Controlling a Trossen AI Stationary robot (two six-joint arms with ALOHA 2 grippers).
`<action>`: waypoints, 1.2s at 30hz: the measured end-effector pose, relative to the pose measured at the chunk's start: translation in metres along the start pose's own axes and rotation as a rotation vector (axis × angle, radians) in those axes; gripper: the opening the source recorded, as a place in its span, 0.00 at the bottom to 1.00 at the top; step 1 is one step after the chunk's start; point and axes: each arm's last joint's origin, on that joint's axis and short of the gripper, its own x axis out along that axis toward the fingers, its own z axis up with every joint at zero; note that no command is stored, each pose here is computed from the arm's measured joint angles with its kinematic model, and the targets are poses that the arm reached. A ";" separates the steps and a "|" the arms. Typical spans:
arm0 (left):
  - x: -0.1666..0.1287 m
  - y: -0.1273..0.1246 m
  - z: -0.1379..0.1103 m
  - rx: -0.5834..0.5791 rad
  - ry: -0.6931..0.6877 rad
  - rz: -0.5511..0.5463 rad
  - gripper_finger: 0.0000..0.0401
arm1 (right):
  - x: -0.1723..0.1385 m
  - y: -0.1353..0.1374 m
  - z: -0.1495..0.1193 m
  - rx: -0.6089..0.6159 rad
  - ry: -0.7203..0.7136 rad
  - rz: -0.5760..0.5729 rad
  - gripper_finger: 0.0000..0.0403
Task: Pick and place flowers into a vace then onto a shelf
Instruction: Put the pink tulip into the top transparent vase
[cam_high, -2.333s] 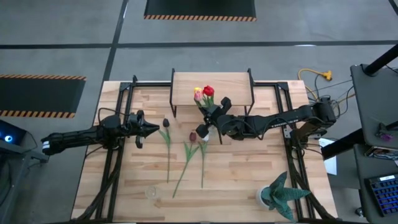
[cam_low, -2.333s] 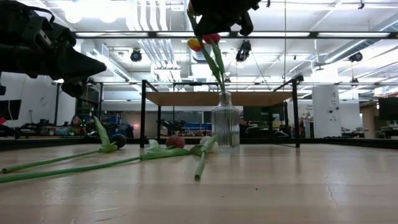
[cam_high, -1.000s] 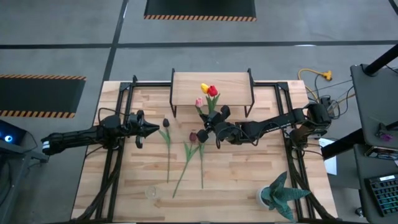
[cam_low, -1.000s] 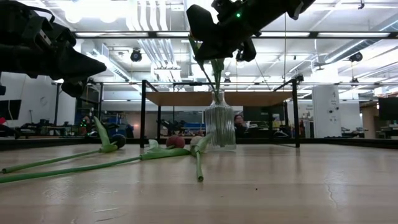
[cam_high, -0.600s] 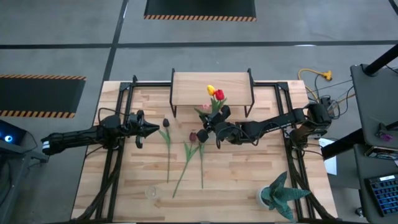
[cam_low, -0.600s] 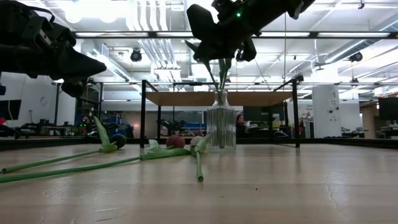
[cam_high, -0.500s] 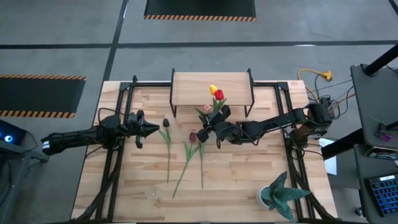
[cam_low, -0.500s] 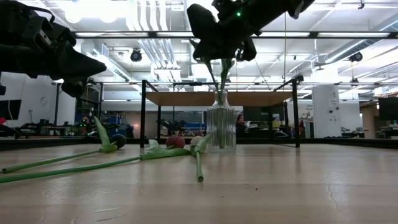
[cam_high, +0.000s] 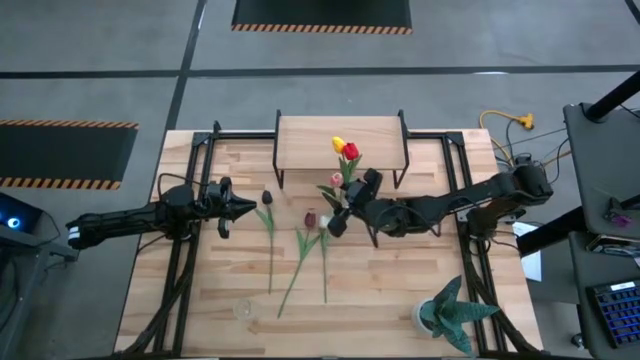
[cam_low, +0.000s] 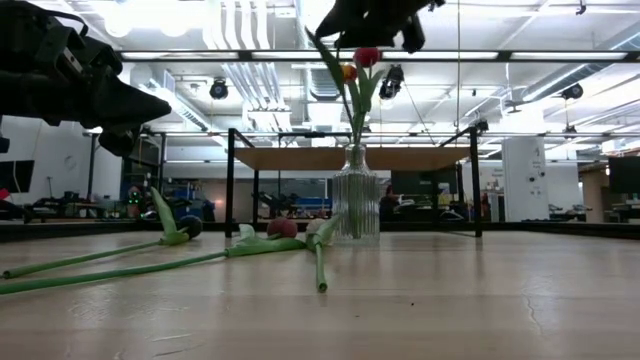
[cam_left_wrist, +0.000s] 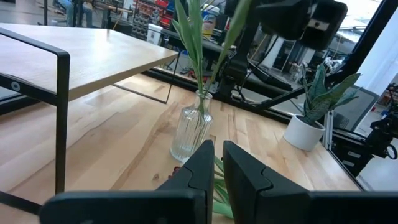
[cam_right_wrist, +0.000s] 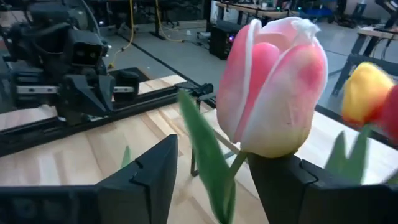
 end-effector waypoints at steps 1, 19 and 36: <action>0.000 0.000 0.000 0.000 -0.001 0.000 0.04 | -0.004 0.000 0.003 0.002 -0.003 0.005 0.45; 0.000 0.000 -0.001 0.000 0.006 0.002 0.04 | -0.096 -0.015 0.031 0.193 0.088 0.160 0.40; 0.000 0.000 -0.001 0.000 0.006 0.002 0.04 | -0.078 -0.008 0.023 0.129 0.110 0.181 0.37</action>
